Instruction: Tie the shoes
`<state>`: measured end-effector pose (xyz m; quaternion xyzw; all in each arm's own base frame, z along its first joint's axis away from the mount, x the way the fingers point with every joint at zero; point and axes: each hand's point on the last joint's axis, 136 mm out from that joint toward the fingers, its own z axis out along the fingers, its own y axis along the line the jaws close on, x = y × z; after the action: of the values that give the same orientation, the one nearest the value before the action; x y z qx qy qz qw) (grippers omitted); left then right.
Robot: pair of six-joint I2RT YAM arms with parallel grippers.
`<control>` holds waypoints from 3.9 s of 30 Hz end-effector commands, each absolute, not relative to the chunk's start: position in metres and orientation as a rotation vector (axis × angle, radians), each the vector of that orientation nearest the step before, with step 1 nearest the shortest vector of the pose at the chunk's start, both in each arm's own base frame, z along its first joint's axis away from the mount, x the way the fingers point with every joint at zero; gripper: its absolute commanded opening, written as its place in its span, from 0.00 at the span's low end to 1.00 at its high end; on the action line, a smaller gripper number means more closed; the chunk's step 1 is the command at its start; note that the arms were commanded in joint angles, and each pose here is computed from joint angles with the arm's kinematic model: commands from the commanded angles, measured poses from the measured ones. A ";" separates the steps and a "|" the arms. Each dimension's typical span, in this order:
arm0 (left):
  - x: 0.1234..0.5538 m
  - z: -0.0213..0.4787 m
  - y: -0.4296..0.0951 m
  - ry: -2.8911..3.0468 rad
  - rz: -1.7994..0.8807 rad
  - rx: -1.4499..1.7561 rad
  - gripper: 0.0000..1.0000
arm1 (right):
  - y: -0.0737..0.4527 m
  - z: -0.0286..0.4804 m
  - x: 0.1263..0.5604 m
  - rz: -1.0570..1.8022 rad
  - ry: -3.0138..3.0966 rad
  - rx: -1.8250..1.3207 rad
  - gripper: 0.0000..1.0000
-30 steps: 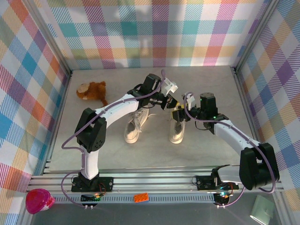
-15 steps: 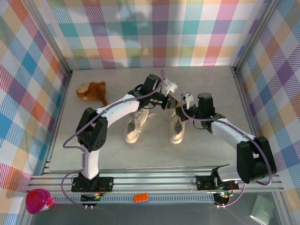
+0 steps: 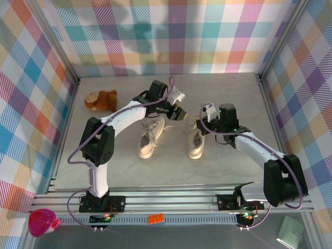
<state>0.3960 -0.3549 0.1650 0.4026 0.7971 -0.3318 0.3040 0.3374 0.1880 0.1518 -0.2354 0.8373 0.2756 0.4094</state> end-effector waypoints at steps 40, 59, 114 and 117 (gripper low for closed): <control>0.387 0.124 -0.324 2.269 -0.404 1.489 0.00 | 0.193 0.164 0.322 0.681 2.104 -0.715 0.00; 0.305 0.175 -0.393 2.507 -1.093 0.307 0.00 | 0.204 0.150 0.341 0.882 2.200 -0.631 0.00; 0.352 0.191 -0.407 2.272 -1.362 0.625 0.41 | 0.215 0.146 0.303 0.691 1.992 -1.104 0.00; 0.348 0.190 -0.411 2.277 -1.374 0.633 0.41 | 0.215 0.146 0.305 0.691 1.992 -1.101 0.00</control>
<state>0.3510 -0.3999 0.1801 0.2175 0.8320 -0.4679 0.2039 0.3085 0.2112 0.1434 -0.4142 0.7879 0.2682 0.3683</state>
